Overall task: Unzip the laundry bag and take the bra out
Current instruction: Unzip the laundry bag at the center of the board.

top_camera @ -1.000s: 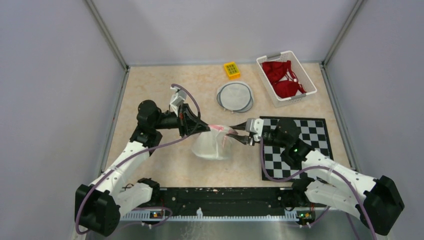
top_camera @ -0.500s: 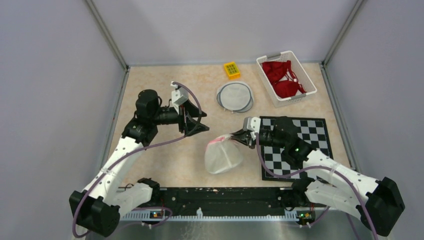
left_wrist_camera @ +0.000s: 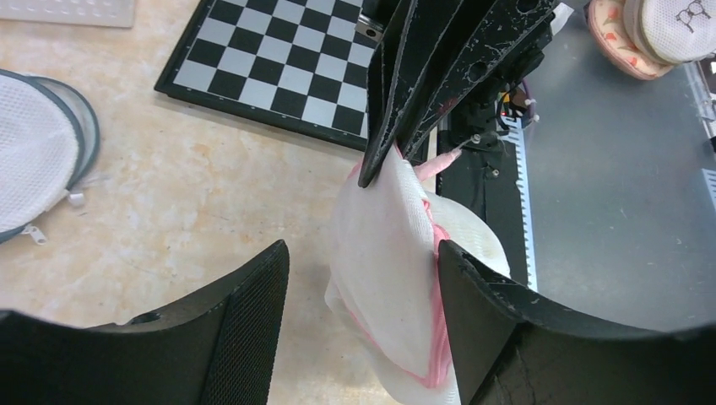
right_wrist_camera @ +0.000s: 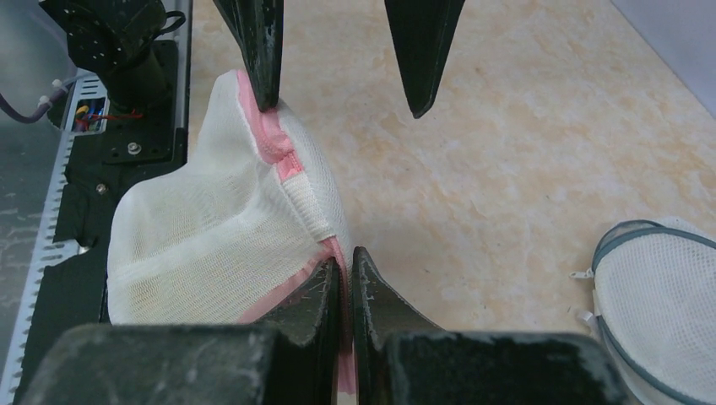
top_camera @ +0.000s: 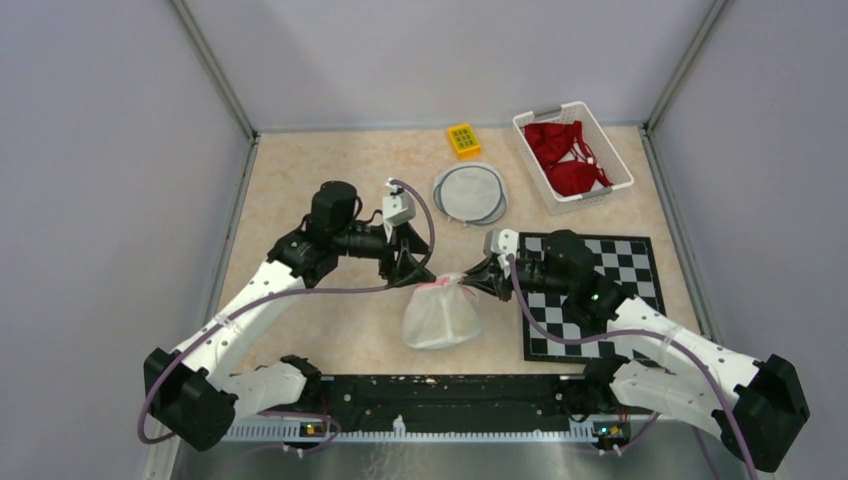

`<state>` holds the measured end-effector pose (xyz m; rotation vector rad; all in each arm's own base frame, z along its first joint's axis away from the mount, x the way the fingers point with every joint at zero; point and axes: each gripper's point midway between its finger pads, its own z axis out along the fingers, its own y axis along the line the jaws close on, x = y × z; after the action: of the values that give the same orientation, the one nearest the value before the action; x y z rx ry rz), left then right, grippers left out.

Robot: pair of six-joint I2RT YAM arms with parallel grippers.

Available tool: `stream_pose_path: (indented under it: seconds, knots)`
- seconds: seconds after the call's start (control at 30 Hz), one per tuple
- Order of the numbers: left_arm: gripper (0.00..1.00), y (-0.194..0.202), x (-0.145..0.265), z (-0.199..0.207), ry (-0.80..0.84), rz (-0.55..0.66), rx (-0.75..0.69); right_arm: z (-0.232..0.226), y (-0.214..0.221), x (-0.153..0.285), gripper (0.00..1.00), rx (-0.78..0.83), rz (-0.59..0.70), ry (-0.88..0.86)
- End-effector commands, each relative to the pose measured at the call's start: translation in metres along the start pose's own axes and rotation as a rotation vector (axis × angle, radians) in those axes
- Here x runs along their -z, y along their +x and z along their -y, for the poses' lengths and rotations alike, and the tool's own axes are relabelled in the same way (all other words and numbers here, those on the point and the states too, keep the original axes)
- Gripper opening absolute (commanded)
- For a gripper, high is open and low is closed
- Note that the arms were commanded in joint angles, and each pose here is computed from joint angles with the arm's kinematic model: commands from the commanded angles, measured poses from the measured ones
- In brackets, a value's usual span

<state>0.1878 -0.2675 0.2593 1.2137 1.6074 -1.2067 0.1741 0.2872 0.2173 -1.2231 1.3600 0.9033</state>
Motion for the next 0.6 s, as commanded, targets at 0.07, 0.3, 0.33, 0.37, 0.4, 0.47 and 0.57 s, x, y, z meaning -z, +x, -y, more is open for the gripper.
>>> stream_pose_path:
  seconds: [0.07,0.3,0.33,0.37,0.4,0.47,0.57]
  knots:
    - [0.64,0.005,-0.011,0.010,0.045,-0.008,0.060,0.003,-0.033,-0.001,0.00,0.030,0.064,0.003]
    - [0.68,-0.003,-0.012,0.028,0.140,0.025,0.135,0.005,-0.026,-0.001,0.00,0.021,0.033,0.019]
    - [0.69,-0.003,-0.013,0.029,0.139,0.024,0.139,0.006,-0.026,0.000,0.00,0.019,0.031,0.020]
    - [0.69,-0.002,-0.014,0.027,0.125,0.019,0.149,0.005,-0.027,0.000,0.00,0.016,0.031,0.020]
    - [0.67,0.001,-0.015,0.022,0.097,0.011,0.158,0.005,-0.028,0.000,0.00,0.012,0.033,0.018]
    - [0.61,0.007,-0.016,0.012,0.049,-0.007,0.153,0.004,-0.030,0.000,0.00,0.010,0.041,0.015]
    - [0.53,0.013,-0.018,-0.001,-0.016,-0.027,0.160,0.004,-0.034,0.000,0.00,0.001,0.049,0.014]
